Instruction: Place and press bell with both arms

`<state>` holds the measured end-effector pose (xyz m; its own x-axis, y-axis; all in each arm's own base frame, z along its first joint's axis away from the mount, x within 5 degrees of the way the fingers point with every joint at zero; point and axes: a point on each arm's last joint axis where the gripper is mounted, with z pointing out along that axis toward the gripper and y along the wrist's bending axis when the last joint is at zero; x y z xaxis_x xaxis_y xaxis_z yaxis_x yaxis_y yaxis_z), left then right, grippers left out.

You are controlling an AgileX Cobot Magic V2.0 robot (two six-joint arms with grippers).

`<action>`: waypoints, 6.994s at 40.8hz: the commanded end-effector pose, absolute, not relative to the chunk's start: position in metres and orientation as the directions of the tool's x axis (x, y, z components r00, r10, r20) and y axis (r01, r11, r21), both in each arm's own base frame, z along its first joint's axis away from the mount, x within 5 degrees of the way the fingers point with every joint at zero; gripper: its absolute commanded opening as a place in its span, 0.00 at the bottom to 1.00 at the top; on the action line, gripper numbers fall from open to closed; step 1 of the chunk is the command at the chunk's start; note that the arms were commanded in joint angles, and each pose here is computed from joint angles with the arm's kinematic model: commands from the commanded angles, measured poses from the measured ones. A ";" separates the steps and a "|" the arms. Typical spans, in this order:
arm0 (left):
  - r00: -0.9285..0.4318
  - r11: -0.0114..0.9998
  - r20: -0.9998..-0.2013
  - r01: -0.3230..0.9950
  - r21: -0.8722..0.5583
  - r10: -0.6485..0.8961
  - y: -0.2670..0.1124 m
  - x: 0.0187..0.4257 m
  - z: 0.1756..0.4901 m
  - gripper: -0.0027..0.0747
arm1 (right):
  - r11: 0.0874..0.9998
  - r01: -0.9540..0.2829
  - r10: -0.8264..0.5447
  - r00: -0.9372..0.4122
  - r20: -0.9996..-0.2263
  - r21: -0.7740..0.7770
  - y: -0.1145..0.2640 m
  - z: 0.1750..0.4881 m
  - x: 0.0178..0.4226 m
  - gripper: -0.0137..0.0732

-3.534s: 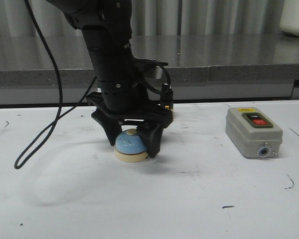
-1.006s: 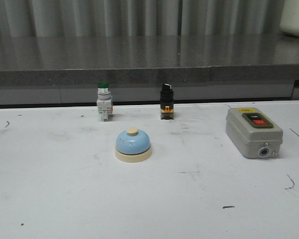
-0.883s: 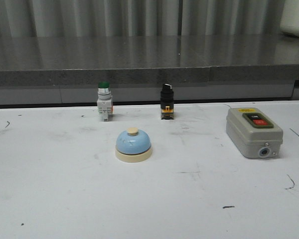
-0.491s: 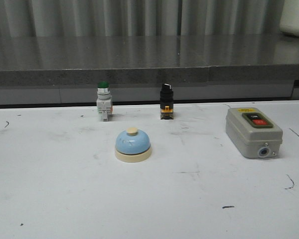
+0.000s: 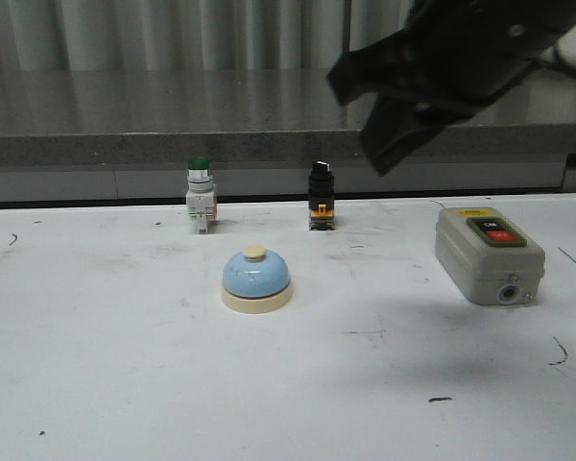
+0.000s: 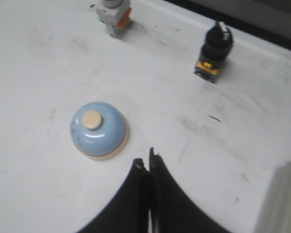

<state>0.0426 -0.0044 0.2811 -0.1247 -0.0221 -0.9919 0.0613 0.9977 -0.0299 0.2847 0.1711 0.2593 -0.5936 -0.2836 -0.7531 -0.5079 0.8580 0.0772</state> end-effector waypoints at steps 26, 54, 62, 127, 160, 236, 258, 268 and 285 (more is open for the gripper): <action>-0.032 0.997 -0.999 0.061 -0.043 -0.041 -0.004 0.043 0.296 0.01 | 0.789 -0.608 -0.345 -0.564 -0.750 0.094 0.261 0.251 0.343 0.09; -0.032 0.997 -0.999 0.061 -0.043 -0.041 -0.004 0.043 0.296 0.01 | 0.787 -0.610 -0.296 -0.506 -0.810 0.093 0.244 0.303 0.328 0.09; -0.032 0.997 -0.999 0.061 -0.043 -0.041 -0.004 0.043 0.296 0.01 | 0.826 -0.553 -0.226 -0.495 -0.839 0.104 0.205 0.331 0.318 0.09; -0.032 0.997 -0.999 0.061 -0.043 -0.041 -0.004 0.043 0.296 0.01 | 0.986 -0.160 0.020 -0.095 -0.995 0.035 0.012 0.297 0.069 0.09; -0.006 0.998 -0.999 0.055 -0.042 -0.041 -0.004 0.039 0.259 0.01 | 0.986 -0.160 0.020 -0.095 -0.995 0.035 0.012 0.297 0.069 0.09; 0.058 0.998 -0.997 0.033 -0.046 -0.048 -0.002 0.056 0.203 0.01 | 0.998 -0.050 -0.026 -0.073 -0.997 -0.022 0.003 0.211 0.068 0.09; 0.056 0.998 -0.997 0.033 -0.046 -0.048 -0.002 0.056 0.203 0.01 | 0.998 -0.063 -0.027 -0.081 -0.996 -0.022 0.004 0.192 0.055 0.09; 0.056 0.998 -0.997 0.033 -0.046 -0.048 -0.002 0.056 0.203 0.01 | 0.998 -0.063 -0.027 -0.081 -0.996 -0.022 0.004 0.192 0.055 0.09; 0.056 0.998 -0.997 0.033 -0.046 -0.048 -0.002 0.056 0.203 0.01 | 0.998 -0.063 -0.027 -0.081 -0.996 -0.022 0.004 0.192 0.055 0.09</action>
